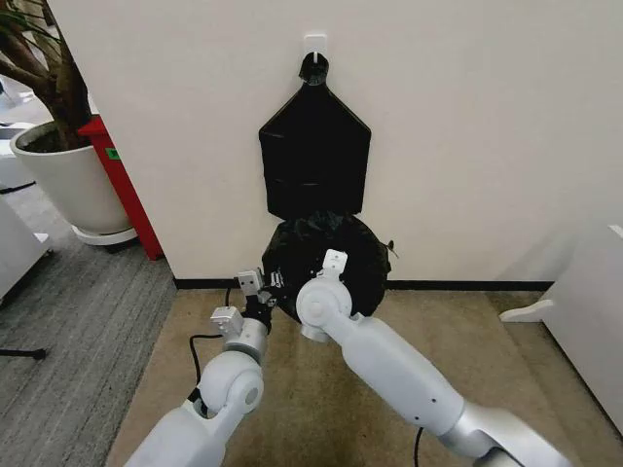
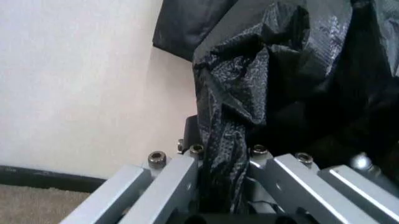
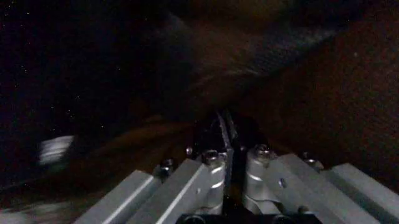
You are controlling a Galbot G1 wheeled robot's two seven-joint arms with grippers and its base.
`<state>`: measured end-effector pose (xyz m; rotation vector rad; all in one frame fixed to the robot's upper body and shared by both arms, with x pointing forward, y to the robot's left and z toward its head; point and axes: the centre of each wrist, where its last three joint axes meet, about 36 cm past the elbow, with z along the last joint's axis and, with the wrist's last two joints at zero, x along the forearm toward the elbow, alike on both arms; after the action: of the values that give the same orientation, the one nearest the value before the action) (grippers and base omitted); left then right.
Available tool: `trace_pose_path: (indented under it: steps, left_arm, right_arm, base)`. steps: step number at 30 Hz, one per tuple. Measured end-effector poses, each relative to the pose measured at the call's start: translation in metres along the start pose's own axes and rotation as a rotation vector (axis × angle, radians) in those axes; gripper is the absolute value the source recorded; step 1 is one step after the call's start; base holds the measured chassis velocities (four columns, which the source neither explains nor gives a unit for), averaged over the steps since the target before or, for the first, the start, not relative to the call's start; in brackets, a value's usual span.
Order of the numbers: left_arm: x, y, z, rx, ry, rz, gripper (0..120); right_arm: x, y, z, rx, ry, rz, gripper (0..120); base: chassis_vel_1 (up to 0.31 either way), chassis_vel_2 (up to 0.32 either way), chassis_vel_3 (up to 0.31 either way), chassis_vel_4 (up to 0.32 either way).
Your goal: Place the garbage bag over the trash bin.
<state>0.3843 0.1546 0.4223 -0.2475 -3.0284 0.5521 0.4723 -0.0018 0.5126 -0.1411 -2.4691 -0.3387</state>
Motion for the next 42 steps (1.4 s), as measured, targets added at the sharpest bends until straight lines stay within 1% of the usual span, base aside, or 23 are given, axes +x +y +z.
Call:
trace_pose_path:
  steps: [6,10,13,15,18,21,23,24,26,29,32,35,36,37,39,42]
  left_arm:
    - [0.004,-0.001,0.003,-0.008,0.006,0.011,3]
    - [0.009,-0.002,0.001,-0.016,-0.004,0.027,3]
    - [0.010,-0.003,0.000,-0.015,-0.007,0.031,3]
    - [0.012,-0.004,-0.002,-0.012,-0.011,0.035,3]
    - [0.013,-0.006,-0.003,-0.007,-0.013,0.037,3]
    - [0.013,-0.007,-0.002,-0.004,-0.013,0.037,3]
    - [0.012,-0.007,-0.001,-0.001,-0.012,0.034,3]
    - [0.011,-0.007,0.000,0.000,-0.011,0.030,3]
    - [0.011,-0.007,0.000,0.000,-0.011,0.027,3]
    - [0.009,-0.006,0.001,0.004,-0.008,0.010,3]
    - [0.009,-0.005,0.000,0.005,-0.009,0.004,3]
    - [0.009,-0.004,0.000,0.005,-0.009,0.000,3]
    - [0.010,-0.004,-0.001,0.006,-0.010,-0.001,3]
    - [0.010,-0.004,-0.001,0.006,-0.010,-0.001,3]
    - [0.012,-0.005,-0.003,0.010,-0.011,0.001,3]
    - [0.013,-0.006,-0.004,0.011,-0.013,0.002,3]
  right_arm:
    - [-0.016,0.011,-0.014,-0.026,-0.021,0.012,0]
    - [-0.047,0.019,-0.019,-0.051,0.001,0.048,0]
    - [-0.059,0.018,-0.018,-0.055,0.012,0.057,0]
    - [-0.072,0.013,-0.017,-0.050,0.011,0.067,0]
    - [-0.082,0.007,-0.018,-0.055,0.013,0.078,0]
    - [-0.081,0.005,-0.018,-0.058,0.010,0.078,0]
    - [-0.071,0.006,-0.019,-0.061,0.003,0.064,0]
    - [-0.059,0.009,-0.019,-0.063,0.001,0.045,0]
    - [-0.054,0.010,-0.018,-0.063,0.002,0.037,0]
    - [-0.030,0.015,-0.013,-0.058,0.010,0.007,0]
    - [-0.025,0.012,-0.010,-0.056,0.019,0.006,0]
    - [-0.027,0.005,-0.007,-0.047,0.019,0.019,0]
    - [-0.033,-0.005,-0.003,-0.032,0.014,0.037,0]
    - [-0.033,-0.005,-0.003,-0.032,0.014,0.037,0]
    - [-0.047,-0.017,-0.001,-0.017,0.011,0.071,0]
    - [-0.061,-0.025,0.000,0.004,0.012,0.101,0]
  base:
    - [0.000,0.000,0.000,0.000]
    - [0.000,0.000,0.000,0.000]
    - [0.000,0.000,0.000,0.000]
    - [0.000,0.000,0.000,0.000]
    - [0.000,0.000,0.000,0.000]
    - [0.000,0.000,0.000,0.000]
    - [0.000,0.000,0.000,0.000]
    - [0.000,0.000,0.000,0.000]
    - [0.000,0.000,0.000,0.000]
    - [0.000,0.000,0.000,0.000]
    - [0.000,0.000,0.000,0.000]
    - [0.000,0.000,0.000,0.000]
    - [0.000,0.000,0.000,0.000]
    - [0.000,0.000,0.000,0.000]
    - [0.000,0.000,0.000,0.000]
    - [0.000,0.000,0.000,0.000]
